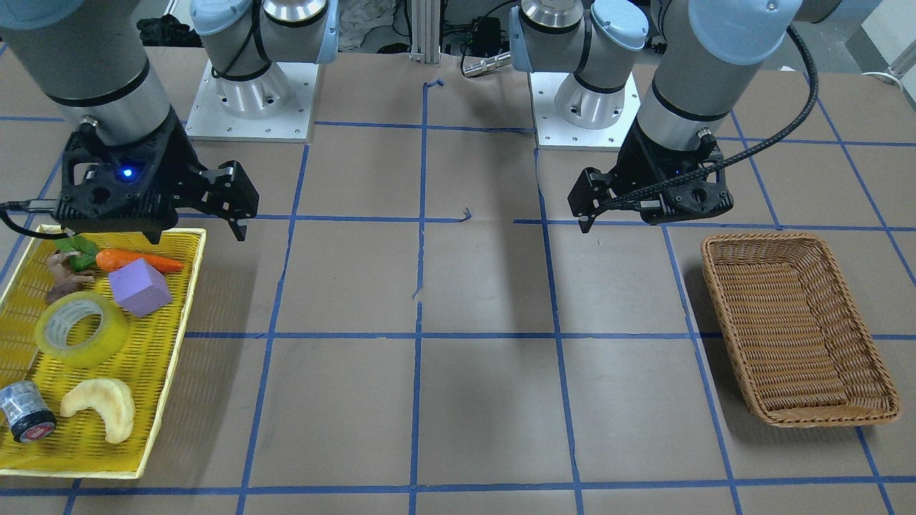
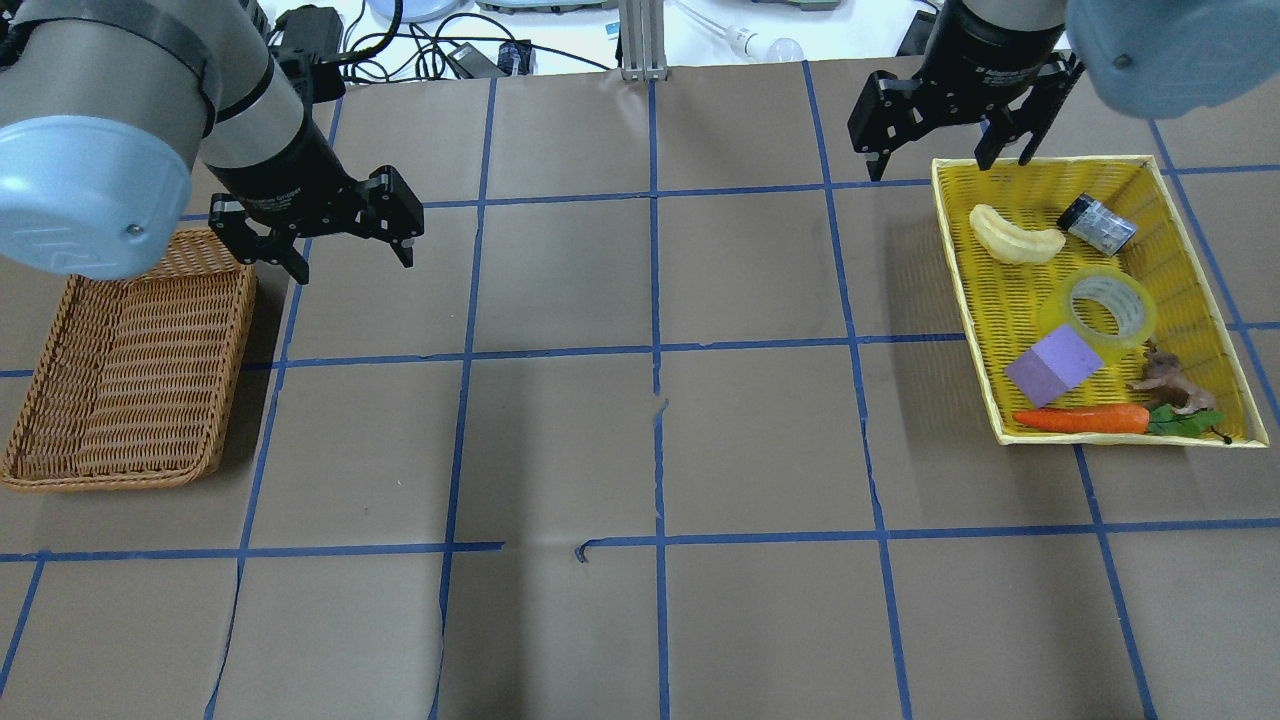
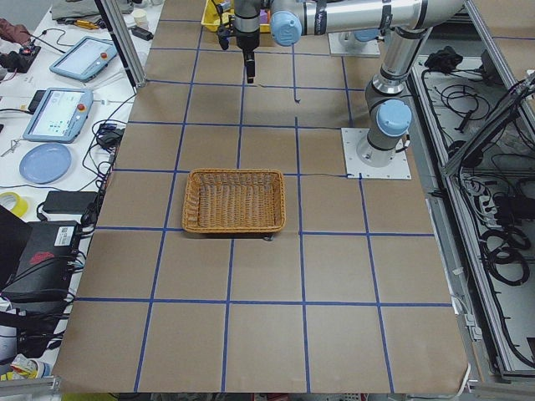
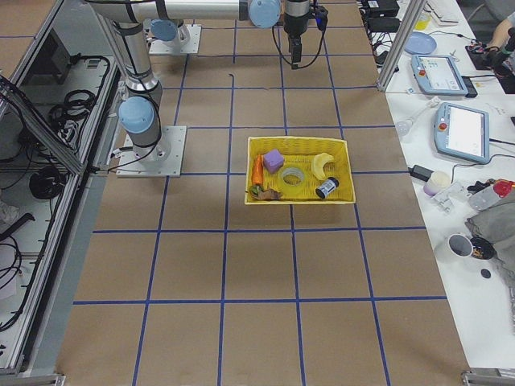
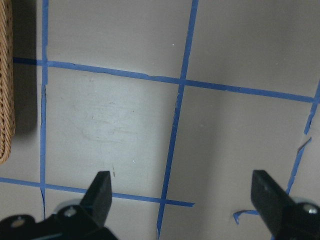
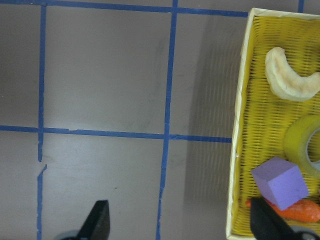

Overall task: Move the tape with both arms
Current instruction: 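Move the right gripper over the yellow tray and lower onto the yellow tape roll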

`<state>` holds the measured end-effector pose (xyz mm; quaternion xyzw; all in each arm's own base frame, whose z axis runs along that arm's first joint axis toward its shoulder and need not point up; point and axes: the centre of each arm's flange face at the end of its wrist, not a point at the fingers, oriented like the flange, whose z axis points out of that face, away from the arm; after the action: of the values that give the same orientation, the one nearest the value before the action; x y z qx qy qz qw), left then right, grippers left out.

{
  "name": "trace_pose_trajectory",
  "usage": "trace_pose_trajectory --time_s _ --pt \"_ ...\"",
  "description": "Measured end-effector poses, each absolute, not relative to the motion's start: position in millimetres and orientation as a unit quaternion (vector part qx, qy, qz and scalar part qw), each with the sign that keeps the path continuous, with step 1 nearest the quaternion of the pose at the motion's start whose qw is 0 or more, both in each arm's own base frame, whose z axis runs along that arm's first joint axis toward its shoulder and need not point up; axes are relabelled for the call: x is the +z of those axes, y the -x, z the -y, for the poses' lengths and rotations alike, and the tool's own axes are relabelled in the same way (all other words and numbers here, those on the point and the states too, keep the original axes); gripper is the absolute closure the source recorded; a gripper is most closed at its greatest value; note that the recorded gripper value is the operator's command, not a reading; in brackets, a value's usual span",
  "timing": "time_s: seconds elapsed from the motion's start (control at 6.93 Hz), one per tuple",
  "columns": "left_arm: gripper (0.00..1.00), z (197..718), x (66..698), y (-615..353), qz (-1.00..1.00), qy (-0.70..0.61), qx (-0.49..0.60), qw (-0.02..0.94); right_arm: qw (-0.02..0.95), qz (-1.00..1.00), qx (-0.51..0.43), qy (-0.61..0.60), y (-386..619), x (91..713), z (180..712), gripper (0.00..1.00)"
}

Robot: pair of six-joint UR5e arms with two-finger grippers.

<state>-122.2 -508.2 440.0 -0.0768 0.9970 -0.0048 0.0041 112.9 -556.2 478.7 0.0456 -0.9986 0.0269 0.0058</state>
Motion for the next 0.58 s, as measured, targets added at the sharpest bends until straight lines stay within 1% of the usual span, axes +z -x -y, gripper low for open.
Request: trace_pose_trajectory --time_s 0.29,0.58 --pt "0.0 508 440 122 -0.997 0.077 -0.005 0.004 0.008 0.994 0.011 -0.111 -26 453 584 0.0" --pt "0.0 509 439 122 -0.997 0.077 -0.004 0.004 0.011 0.981 0.007 -0.194 62 406 612 0.0"
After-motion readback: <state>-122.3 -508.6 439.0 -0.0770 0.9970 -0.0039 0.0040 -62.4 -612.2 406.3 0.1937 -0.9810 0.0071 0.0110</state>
